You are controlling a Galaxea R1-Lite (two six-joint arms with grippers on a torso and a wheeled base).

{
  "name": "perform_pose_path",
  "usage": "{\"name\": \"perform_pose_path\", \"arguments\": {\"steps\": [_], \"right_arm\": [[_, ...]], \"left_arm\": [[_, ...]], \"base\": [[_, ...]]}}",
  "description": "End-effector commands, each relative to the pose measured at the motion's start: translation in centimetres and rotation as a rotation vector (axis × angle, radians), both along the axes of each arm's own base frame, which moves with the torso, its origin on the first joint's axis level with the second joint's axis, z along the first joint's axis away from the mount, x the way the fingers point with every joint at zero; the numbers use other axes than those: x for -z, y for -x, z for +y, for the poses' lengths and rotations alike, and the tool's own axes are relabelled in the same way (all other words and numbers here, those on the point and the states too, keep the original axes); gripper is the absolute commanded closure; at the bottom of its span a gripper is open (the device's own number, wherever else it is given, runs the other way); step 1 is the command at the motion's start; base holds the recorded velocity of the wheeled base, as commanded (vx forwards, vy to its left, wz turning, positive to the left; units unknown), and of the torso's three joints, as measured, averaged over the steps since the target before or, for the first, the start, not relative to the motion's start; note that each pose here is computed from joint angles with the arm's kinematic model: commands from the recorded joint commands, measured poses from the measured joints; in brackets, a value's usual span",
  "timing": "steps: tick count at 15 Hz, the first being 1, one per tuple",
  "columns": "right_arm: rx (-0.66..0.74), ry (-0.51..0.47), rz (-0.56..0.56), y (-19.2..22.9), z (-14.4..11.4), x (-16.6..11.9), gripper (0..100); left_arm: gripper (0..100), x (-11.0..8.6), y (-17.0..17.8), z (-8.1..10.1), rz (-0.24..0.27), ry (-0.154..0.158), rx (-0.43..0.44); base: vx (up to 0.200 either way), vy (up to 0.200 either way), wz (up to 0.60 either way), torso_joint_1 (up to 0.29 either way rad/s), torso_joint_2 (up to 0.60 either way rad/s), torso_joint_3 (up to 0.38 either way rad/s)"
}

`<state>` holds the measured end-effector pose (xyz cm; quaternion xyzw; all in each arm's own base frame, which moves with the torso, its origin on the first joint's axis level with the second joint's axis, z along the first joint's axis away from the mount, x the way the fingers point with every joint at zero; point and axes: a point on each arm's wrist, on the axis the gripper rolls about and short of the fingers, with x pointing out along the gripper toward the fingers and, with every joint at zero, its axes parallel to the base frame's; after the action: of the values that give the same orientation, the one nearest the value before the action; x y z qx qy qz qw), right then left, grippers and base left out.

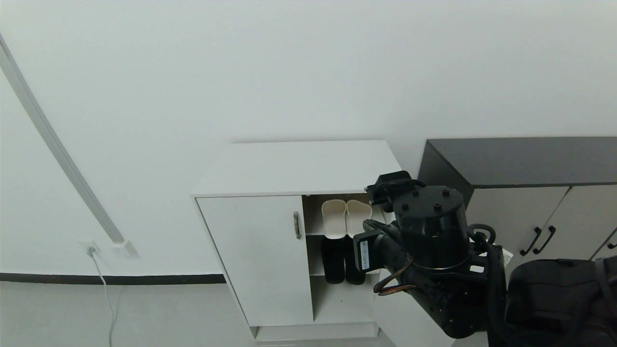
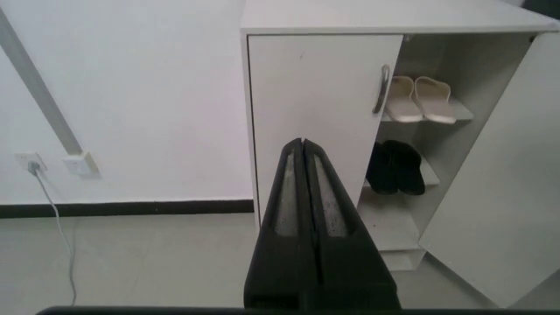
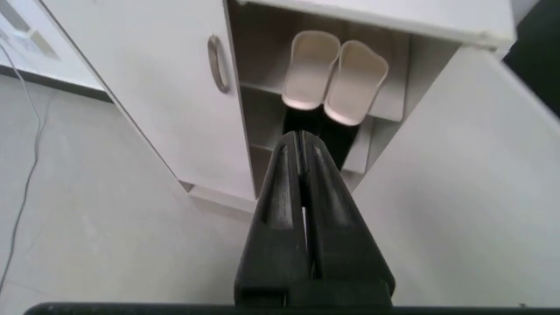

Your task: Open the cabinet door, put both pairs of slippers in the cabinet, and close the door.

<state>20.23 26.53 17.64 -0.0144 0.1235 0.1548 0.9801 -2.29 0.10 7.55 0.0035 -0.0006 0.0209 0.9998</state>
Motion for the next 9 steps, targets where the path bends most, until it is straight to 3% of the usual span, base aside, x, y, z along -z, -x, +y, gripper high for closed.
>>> {"name": "perform_pose_path", "arguments": {"steps": [1, 7, 9], "right_arm": [[0.0, -0.001, -0.002, 0.0, -0.01, -0.08, 100], [0.001, -0.011, -0.013, -0.44, -0.31, -0.19, 100], [0.0, -0.001, -0.019, -0.49, -0.33, -0.13, 100]], "left_arm": [[100, 0.0, -0.01, 0.0, 0.001, -0.002, 0.0], [100, 0.0, -0.01, -0.01, 0.001, 0.004, 0.005], [100, 0.0, -0.01, -0.01, 0.001, 0.004, 0.005]], "base": [[0.0, 0.0, 0.0, 0.276, -0.61, -0.354], [0.0, 0.0, 0.0, 0.19, -0.42, -0.231], [0.0, 0.0, 0.0, 0.075, -0.15, -0.083]]}}
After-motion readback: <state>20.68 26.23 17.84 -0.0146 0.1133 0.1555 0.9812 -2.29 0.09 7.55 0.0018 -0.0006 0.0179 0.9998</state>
